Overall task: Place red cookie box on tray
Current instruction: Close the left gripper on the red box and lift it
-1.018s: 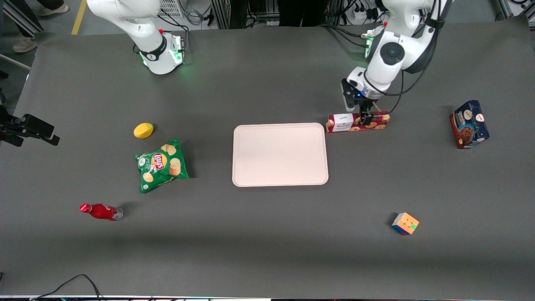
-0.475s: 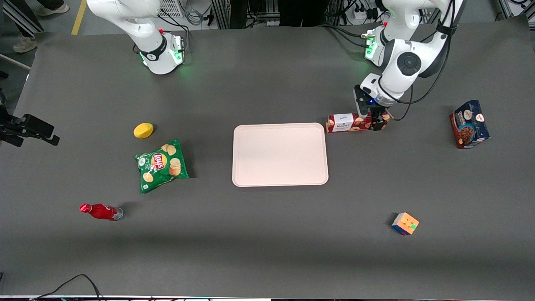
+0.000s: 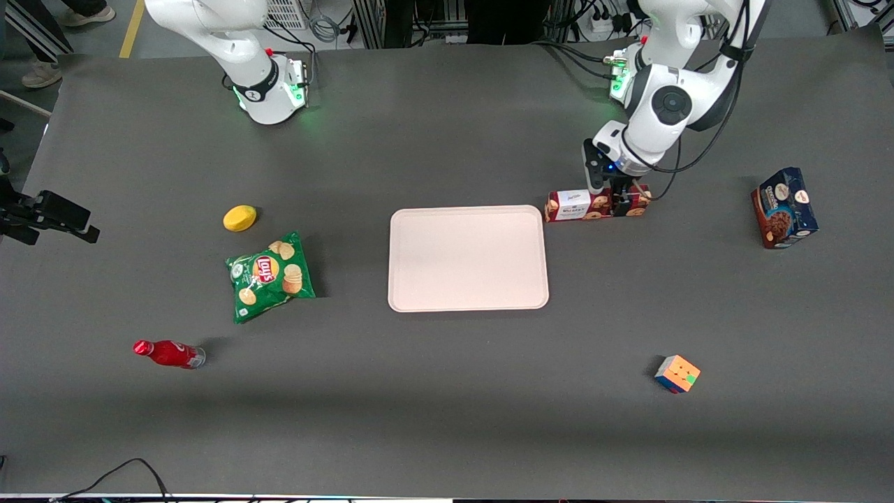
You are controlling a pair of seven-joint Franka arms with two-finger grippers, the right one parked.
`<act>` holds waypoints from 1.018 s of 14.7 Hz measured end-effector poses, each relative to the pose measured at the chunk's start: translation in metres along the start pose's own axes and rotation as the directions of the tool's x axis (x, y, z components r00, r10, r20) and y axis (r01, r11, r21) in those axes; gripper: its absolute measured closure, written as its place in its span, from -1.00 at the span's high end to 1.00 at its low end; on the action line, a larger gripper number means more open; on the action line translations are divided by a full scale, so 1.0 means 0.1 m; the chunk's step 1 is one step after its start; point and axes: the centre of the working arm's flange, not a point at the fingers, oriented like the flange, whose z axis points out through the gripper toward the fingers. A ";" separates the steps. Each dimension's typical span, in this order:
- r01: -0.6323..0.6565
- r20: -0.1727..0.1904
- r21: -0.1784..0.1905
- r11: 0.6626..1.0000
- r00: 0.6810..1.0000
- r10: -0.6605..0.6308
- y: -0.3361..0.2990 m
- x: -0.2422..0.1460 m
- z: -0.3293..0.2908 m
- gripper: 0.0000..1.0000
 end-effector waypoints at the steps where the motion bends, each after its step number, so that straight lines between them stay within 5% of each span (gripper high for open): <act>1: -0.004 -0.006 0.003 1.000 1.000 0.004 0.01 0.03 0.02 0.99; 3: -0.005 -0.017 0.006 1.000 1.000 0.005 0.03 0.06 0.09 0.94; 9: 0.000 -0.029 0.008 1.000 1.000 0.001 0.01 0.08 0.13 -0.30; 15: 0.011 -0.050 0.039 0.999 0.999 -0.009 -0.18 0.15 0.00 -0.40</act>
